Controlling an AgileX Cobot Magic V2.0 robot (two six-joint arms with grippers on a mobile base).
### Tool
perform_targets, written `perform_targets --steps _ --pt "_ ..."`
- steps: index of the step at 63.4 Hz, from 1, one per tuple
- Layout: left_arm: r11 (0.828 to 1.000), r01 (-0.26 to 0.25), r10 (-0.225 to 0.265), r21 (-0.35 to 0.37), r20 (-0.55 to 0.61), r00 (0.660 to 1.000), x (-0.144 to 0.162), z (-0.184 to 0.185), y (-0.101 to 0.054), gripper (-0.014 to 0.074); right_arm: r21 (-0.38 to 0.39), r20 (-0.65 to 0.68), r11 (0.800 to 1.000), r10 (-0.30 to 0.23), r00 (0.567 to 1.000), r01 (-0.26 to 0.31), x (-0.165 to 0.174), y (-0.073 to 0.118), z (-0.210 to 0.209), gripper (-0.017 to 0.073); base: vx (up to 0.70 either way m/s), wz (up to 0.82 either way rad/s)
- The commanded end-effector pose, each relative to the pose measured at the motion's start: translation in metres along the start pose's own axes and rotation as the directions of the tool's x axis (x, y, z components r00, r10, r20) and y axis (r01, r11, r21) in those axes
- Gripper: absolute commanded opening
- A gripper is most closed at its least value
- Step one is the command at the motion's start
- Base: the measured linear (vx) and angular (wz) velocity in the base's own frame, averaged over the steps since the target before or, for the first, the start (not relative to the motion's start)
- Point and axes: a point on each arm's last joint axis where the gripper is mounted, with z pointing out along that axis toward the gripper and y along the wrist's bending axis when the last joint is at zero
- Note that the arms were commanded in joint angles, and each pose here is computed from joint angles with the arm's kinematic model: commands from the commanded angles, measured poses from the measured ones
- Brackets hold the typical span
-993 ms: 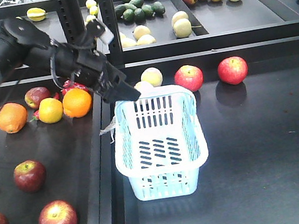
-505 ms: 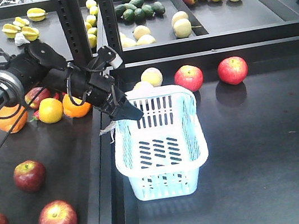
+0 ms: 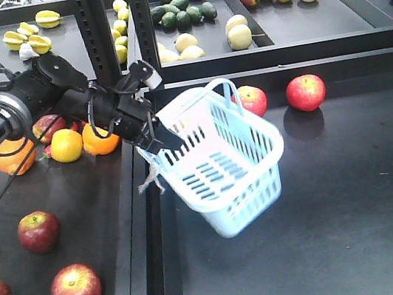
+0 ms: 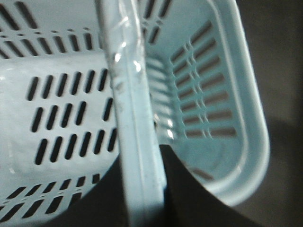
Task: Pick three apples into basket with both arms
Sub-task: 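Close the left gripper on the handle and lift the basket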
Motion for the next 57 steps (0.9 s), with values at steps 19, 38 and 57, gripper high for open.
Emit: perform_targets --steps 19,38,57 --pt "0.991 0.136 -0.137 0.017 0.164 0.977 -0.063 -0.076 -0.067 -0.0008 0.006 0.070 1.000 -0.014 0.997 0.013 -0.003 0.000 0.000 -0.0005 0.00 0.00" --pt "0.908 0.411 -0.397 -0.081 0.148 0.906 -0.082 -0.110 -0.113 -0.0008 0.006 0.070 1.000 -0.014 0.997 0.013 -0.003 0.000 0.000 -0.0005 0.00 0.00" --pt "0.924 0.367 -0.348 -0.109 0.159 0.924 -0.096 -0.141 -0.196 -0.0008 0.006 0.070 1.000 -0.014 0.997 0.013 -0.003 0.000 0.000 -0.0005 0.00 0.00"
